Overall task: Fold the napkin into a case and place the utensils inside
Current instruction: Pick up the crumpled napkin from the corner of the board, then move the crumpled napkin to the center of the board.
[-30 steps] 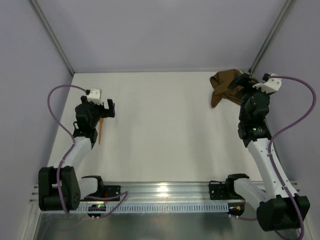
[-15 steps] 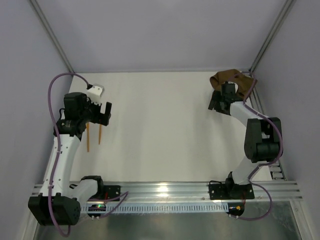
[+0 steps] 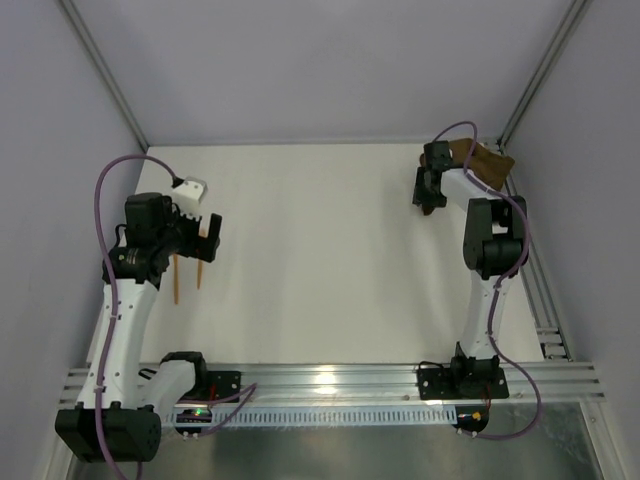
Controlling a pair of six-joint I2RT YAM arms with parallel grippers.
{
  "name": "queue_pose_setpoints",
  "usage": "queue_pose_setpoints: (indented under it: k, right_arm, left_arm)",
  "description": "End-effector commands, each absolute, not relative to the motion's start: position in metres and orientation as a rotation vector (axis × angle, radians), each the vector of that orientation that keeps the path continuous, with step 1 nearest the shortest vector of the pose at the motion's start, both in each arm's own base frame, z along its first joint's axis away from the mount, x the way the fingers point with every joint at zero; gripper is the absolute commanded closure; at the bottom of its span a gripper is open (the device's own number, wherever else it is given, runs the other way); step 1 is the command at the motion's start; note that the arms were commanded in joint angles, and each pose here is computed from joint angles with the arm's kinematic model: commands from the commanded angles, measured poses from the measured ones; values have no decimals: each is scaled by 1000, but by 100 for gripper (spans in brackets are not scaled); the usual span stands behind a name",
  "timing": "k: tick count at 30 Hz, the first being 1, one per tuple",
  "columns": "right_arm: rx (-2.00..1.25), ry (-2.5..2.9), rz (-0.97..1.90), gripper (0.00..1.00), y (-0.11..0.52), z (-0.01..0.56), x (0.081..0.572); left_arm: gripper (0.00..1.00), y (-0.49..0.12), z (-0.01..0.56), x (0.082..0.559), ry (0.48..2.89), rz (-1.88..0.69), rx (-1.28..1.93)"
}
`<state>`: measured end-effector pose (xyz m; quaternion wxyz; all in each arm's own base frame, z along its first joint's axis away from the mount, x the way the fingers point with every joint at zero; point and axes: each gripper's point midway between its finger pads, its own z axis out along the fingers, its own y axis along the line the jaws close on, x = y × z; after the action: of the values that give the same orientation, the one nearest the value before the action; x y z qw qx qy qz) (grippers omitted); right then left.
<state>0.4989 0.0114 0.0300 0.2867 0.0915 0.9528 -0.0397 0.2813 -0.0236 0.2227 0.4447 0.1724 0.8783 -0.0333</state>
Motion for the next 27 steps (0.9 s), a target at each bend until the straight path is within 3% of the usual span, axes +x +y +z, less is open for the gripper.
queue_pose_setpoints:
  k: [1,2,3,6,11,14,16,19,23,27]
  right_arm:
    - [229,2586,-140,65,12,40,498]
    - [230,2584,-141,75,11,40,498]
    - [231,2579,-144,97,11,44,497]
    - [208,2544,-163,97,14,59,498]
    - [-3,2353,-98,97,69,156,504]
    - [-162,2196,109,97,138,236,496]
    - [-284,2058,412,97,194,296,482]
    - [-325,1827,739,97,231,386,451]
    - [-331,1645,872,97,236,463,417]
    - [-325,1610,868,97,225,480,399]
  left_arm:
    - [1,-22,225,279,2181,-69,418]
    - [1,-21,226,279,2176,-67,417]
    - [1,-22,229,278,2167,-68,419]
    - [1,-24,232,277,2154,-75,424]
    - [1,-27,240,278,2133,-94,427]
    - [1,-34,247,277,2113,-138,448]
    - [1,-40,253,275,2091,-170,470]
    - [1,-43,262,275,2056,-184,471]
    - [1,-47,275,277,2004,-195,477]
    - [1,-57,281,280,1976,-247,521]
